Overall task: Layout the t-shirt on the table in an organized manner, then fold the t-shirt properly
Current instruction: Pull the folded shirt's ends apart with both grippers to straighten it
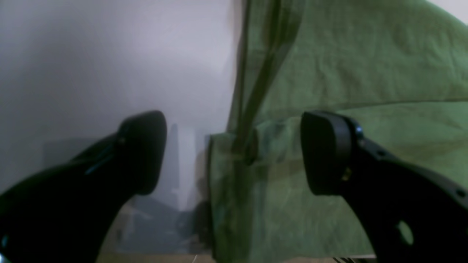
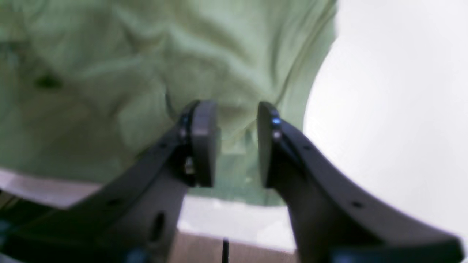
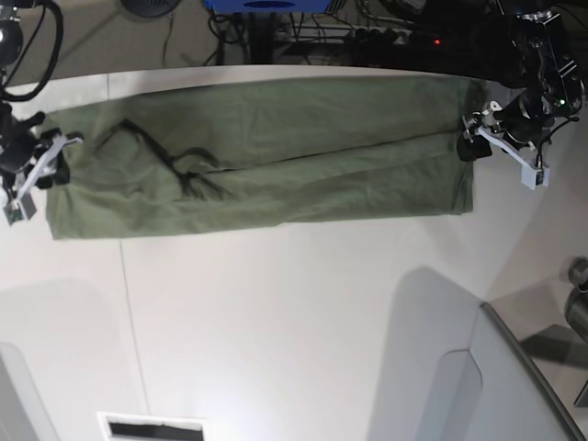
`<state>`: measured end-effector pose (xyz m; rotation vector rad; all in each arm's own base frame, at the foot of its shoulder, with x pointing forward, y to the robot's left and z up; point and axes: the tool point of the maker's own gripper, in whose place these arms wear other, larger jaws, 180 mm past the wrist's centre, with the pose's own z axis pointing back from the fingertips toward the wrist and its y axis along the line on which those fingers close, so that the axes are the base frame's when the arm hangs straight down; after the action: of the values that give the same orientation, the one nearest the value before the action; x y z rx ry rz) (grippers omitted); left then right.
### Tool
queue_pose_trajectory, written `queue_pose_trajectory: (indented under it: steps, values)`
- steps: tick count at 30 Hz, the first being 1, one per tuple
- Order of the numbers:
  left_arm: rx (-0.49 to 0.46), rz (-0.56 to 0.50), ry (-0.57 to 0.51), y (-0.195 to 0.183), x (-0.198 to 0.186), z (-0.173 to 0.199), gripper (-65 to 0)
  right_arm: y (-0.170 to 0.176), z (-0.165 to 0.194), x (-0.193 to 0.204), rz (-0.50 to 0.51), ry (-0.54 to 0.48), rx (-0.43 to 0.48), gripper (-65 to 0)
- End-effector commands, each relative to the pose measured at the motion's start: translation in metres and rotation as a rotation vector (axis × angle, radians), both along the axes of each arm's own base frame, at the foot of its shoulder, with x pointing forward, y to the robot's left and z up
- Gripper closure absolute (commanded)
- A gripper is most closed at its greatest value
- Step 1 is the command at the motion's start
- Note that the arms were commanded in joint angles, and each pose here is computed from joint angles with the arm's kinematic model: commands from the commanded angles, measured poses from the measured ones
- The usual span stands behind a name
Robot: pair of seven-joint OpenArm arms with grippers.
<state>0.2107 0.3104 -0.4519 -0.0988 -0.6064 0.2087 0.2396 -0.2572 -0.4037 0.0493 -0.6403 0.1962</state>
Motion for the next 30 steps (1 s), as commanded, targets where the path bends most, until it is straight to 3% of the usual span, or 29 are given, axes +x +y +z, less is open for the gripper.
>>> queue_pose_trajectory:
  steps: [1, 4, 13, 19, 24, 26, 30]
  values:
    - [0.017, -0.003, -0.042, 0.007, 0.009, 0.011, -55.5, 0.003, 0.008, 0.014, 0.018, -0.041, 0.008, -11.1]
    - [0.015, -0.002, -0.042, 0.006, 0.009, 0.011, -55.5, 0.025, -0.012, 0.024, 0.067, 0.005, 0.052, 0.0]
    - [0.030, -0.014, -0.034, 0.011, 0.007, 0.013, -55.5, 0.029, -0.068, 0.012, 0.033, 0.173, 0.131, 0.0]
    - [0.006, -0.236, -0.157, -0.035, 0.024, 0.047, -55.6, 0.041, -0.029, 0.017, 0.105, 0.050, 0.079, 0.0]
    - [-0.157, -0.200, -0.308, -0.031, 0.037, 0.069, -59.7, 0.054, -0.001, 0.011, 0.167, -0.024, 0.045, 0.0]
    - [-0.191, -0.179, -0.302, -0.022, 0.035, 0.064, -64.7, 0.053, -0.002, 0.009, 0.164, -0.021, 0.044, 0.0]
    - [-0.220, -0.135, -0.262, -0.013, 0.033, 0.046, -65.0, 0.051, -0.005, 0.005, 0.162, -0.007, 0.040, 0.0]
